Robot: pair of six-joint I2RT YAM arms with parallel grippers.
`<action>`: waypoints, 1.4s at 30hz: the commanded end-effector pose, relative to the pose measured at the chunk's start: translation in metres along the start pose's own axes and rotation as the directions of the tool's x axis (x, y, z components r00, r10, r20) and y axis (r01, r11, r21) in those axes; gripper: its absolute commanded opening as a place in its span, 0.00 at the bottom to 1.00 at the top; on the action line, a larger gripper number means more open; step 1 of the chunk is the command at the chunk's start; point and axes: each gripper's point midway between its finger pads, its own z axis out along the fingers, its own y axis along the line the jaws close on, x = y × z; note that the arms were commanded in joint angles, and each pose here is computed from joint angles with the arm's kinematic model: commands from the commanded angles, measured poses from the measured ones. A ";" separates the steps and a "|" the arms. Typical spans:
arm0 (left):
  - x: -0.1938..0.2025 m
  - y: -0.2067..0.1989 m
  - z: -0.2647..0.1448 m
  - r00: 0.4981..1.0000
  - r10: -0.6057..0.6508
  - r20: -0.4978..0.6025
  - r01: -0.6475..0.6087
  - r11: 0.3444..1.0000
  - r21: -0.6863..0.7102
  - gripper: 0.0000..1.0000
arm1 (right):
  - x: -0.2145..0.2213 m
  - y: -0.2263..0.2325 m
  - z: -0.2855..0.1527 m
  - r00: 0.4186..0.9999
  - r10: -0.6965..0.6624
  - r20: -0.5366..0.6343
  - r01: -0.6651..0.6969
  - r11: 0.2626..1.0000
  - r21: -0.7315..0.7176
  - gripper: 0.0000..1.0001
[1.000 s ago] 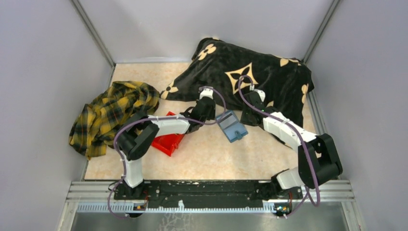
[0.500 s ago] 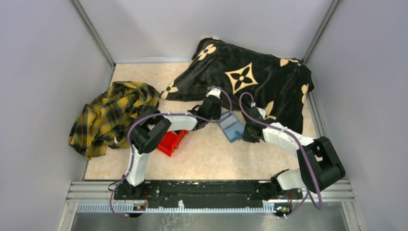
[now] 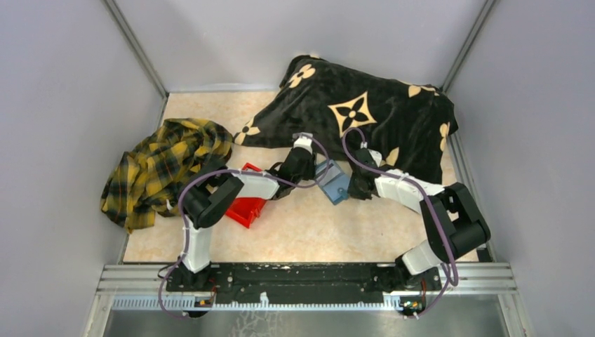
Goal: Put the credit cards into the card holder
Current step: Adjust the card holder at the center of the board.
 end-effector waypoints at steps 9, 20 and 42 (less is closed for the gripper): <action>0.080 0.018 -0.041 0.984 -0.022 -0.179 0.017 0.999 -0.033 0.46 | -0.020 0.004 0.017 0.997 -0.073 0.016 0.072 0.996 0.049 0.07; 0.115 0.025 -0.070 0.968 -0.088 -0.235 0.073 0.995 -0.071 0.46 | -0.040 0.015 0.031 0.991 -0.136 0.021 0.134 0.989 0.059 0.06; 0.101 0.019 -0.119 0.973 -0.159 -0.170 0.136 0.981 -0.140 0.48 | -0.092 0.016 -0.004 0.965 -0.202 0.168 0.183 0.975 0.122 0.35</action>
